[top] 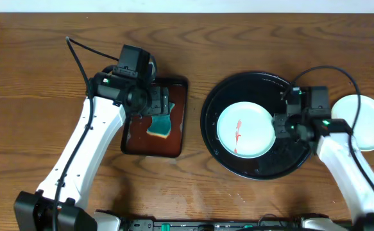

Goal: Clean dirty plates on tray and stack at the side
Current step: 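Grasp the sponge in the black tray with the left gripper and lift it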

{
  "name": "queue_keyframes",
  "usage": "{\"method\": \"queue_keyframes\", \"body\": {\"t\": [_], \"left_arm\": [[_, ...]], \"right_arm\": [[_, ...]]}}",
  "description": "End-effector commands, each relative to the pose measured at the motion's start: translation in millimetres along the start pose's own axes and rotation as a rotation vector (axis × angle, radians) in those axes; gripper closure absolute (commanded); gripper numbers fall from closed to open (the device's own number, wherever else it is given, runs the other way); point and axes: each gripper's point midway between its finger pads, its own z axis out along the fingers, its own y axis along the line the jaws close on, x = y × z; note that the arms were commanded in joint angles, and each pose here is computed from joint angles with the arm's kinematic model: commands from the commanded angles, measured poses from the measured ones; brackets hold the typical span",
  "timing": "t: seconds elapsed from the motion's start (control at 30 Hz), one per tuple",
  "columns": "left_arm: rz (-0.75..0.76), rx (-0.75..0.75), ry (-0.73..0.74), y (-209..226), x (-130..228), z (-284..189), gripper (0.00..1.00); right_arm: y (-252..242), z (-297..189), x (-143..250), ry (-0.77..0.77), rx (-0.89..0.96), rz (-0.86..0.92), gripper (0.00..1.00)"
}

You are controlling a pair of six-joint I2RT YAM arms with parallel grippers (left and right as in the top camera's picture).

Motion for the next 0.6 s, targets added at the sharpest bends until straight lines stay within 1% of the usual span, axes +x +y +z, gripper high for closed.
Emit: {"method": "queue_keyframes", "body": {"t": [0.0, 0.03, 0.07, 0.13, 0.27, 0.33, 0.37, 0.4, 0.43, 0.47, 0.57], "left_arm": [[-0.015, -0.036, 0.089, 13, 23, 37, 0.18], [-0.016, -0.041, 0.095, 15, 25, 48, 0.21], [-0.017, -0.043, 0.101, 17, 27, 58, 0.28], [-0.024, -0.049, 0.121, 22, 33, 79, 0.37], [-0.055, -0.065, 0.215, 29, 53, 114, 0.47], [-0.055, -0.078, 0.253, 31, 59, 127, 0.55], [-0.055, -0.082, 0.268, 32, 62, 133, 0.62], [-0.057, -0.087, 0.282, 33, 65, 137, 0.72], [-0.06, -0.089, 0.303, 34, 69, 142, 0.86], [-0.062, -0.092, 0.313, 35, 71, 144, 0.92], [-0.062, -0.096, 0.321, 35, 72, 139, 0.93]], "right_arm": [[33, -39, -25, -0.128, -0.156, -0.025, 0.55], [37, -43, -26, -0.138, -0.177, -0.023, 0.55], [39, -47, -26, -0.143, -0.192, -0.005, 0.55], [41, -50, -24, -0.138, -0.2, 0.026, 0.55], [40, -48, -13, -0.091, -0.199, 0.056, 0.57], [40, -47, -10, -0.077, -0.198, 0.059, 0.58], [40, -46, -10, -0.074, -0.198, 0.06, 0.59], [40, -46, -10, -0.074, -0.198, 0.06, 0.59], [40, -46, -10, -0.074, -0.198, 0.06, 0.59], [40, -46, -10, -0.074, -0.198, 0.06, 0.59], [40, -46, -10, -0.073, -0.198, 0.06, 0.61]]}}
